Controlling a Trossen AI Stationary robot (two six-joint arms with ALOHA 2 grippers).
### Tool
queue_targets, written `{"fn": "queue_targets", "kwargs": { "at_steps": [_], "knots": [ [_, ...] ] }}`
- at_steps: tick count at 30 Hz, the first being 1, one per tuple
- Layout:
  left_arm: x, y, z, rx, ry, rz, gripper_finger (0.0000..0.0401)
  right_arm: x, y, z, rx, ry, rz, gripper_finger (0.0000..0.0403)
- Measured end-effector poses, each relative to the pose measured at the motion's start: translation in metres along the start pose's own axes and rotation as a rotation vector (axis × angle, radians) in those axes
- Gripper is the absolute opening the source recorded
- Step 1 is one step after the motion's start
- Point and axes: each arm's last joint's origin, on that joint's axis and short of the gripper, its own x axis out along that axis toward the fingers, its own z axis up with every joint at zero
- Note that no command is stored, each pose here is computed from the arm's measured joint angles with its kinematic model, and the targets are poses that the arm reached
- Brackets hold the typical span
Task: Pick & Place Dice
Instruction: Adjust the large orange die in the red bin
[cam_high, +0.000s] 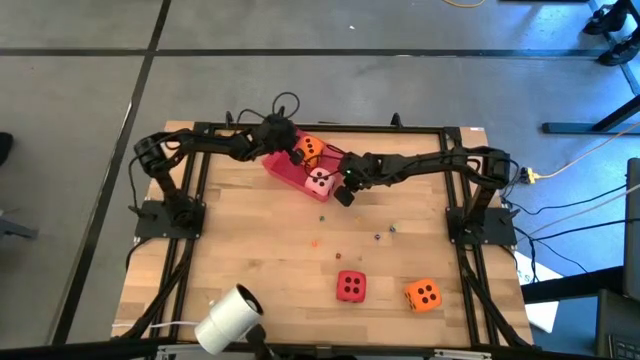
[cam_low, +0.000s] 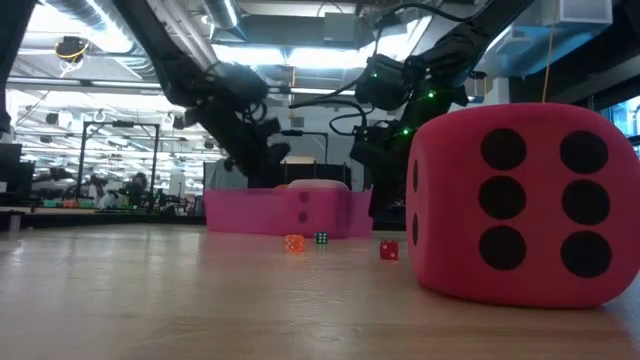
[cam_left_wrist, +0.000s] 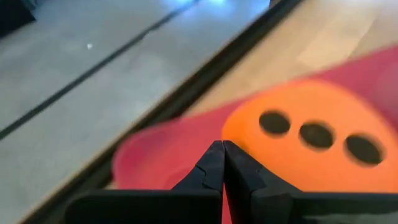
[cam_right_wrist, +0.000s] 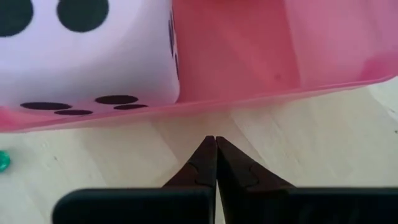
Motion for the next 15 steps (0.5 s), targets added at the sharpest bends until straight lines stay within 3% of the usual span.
{"fn": "queue_targets", "kwargs": {
  "at_steps": [3, 7, 15],
  "knots": [
    [0.013, -0.003, -0.007, -0.012, 0.037, 0.004, 0.0001, 0.0, -0.003, 0.001, 0.008, -0.002, -0.009, 0.0002],
    [0.024, -0.015, -0.005, -0.017, 0.049, -0.09, 0.0001, 0.001, -0.005, 0.002, 0.013, -0.007, -0.011, 0.0002],
    [0.018, -0.049, 0.022, 0.061, -0.015, -0.173, 0.0001, 0.002, -0.011, 0.004, 0.024, -0.008, -0.015, 0.0002]
  ]
}}
